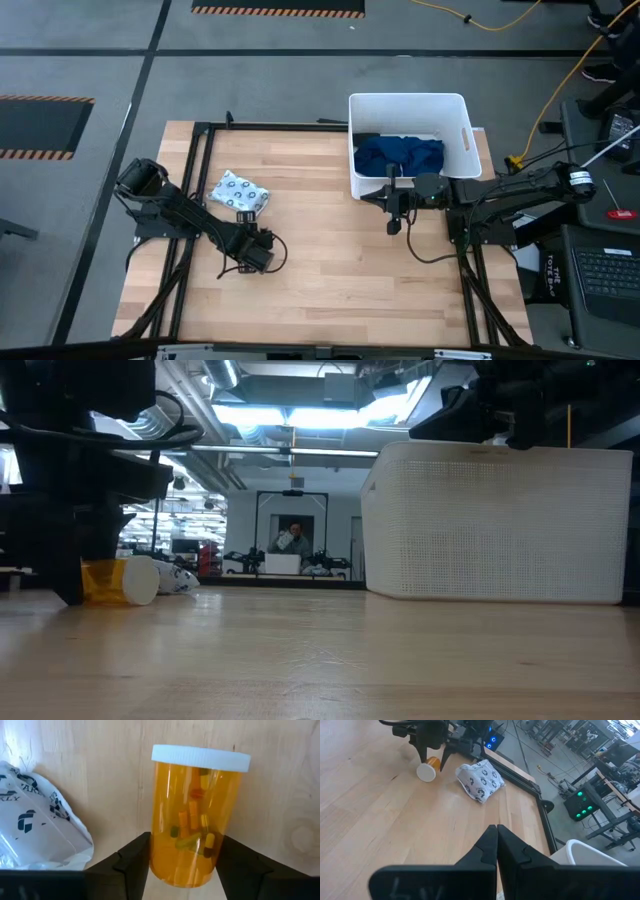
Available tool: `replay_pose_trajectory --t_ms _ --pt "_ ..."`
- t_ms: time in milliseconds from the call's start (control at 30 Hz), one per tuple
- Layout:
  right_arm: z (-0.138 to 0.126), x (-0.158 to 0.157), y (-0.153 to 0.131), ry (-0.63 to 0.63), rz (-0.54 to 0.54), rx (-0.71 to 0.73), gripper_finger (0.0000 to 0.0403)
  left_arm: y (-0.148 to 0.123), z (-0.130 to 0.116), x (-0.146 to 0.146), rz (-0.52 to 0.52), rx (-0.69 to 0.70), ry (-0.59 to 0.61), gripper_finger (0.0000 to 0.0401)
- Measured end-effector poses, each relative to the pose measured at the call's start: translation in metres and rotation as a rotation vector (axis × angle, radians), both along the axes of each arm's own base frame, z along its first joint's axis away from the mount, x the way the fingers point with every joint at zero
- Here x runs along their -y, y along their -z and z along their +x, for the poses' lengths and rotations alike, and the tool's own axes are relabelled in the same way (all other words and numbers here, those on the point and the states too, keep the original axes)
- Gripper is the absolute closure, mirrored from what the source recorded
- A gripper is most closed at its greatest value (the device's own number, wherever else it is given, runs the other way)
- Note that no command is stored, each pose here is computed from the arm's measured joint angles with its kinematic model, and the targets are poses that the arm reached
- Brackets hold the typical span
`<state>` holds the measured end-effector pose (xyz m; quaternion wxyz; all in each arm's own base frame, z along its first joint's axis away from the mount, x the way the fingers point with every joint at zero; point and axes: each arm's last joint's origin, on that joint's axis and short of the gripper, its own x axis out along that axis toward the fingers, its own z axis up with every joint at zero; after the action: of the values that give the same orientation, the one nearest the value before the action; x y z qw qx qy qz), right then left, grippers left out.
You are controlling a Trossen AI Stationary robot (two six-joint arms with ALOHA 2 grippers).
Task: Pick & place medical supplies in basket/bin
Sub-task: Put the orange pill bottle into the white container
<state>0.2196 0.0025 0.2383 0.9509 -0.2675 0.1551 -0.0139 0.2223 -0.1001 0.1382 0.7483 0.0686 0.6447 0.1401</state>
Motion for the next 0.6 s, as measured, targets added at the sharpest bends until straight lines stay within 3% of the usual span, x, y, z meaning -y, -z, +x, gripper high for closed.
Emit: replay_pose_trajectory --t_ms 367,600 --pt "0.0 0.0 0.0 0.0 -0.001 0.0 0.04 -0.012 0.013 0.007 -0.024 0.057 0.046 0.022" --pt "0.0 0.0 0.0 0.0 -0.002 0.003 0.04 -0.047 0.02 0.004 0.018 0.199 0.111 0.0213"
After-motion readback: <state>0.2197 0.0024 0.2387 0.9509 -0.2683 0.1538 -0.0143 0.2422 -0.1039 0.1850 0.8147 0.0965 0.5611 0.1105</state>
